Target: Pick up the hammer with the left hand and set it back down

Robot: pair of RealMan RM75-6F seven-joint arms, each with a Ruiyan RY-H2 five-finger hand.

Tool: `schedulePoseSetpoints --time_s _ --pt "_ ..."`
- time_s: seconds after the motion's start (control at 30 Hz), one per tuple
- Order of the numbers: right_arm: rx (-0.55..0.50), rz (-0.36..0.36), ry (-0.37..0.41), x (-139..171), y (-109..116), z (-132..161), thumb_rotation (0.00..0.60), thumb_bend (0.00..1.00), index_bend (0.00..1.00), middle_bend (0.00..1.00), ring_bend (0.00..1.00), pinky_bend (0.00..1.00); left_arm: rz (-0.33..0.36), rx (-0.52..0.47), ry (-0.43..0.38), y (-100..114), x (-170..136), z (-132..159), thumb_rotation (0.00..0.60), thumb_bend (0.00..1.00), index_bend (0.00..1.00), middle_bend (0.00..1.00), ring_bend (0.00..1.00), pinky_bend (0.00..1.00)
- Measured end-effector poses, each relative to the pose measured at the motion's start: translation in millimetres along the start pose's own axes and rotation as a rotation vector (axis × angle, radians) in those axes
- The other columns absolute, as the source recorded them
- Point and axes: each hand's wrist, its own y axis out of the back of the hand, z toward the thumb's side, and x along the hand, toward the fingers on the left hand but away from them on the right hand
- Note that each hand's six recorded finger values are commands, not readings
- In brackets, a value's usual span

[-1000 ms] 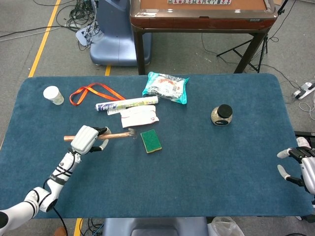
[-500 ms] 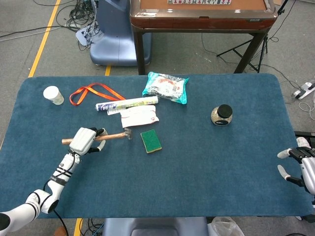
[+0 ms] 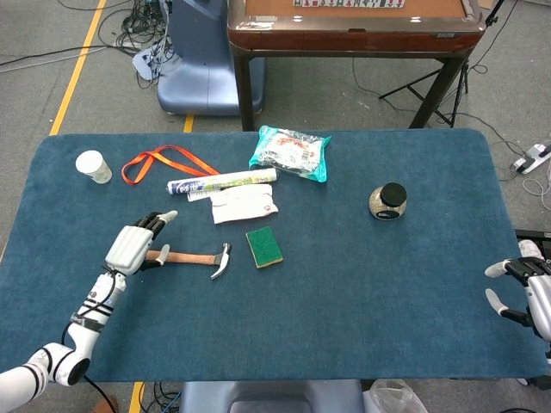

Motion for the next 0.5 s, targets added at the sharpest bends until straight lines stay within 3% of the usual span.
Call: schedulePoseSetpoints --time_s 0.27,0.5 --pt "0.001 0.001 0.008 1 0 2 0.6 0.32 0.46 0.45 0.39 0.26 0.014 0.025 0.182 18 -45 -40 0.6 0.46 0.13 0.19 0.13 0.25" --pt "0.005 0.004 0.018 1 -1 4 0.6 0.32 0.46 0.45 0.39 0.26 0.076 0.014 0.305 38 -96 -63 0.6 0.45 0.14 0.19 0.13 0.24"
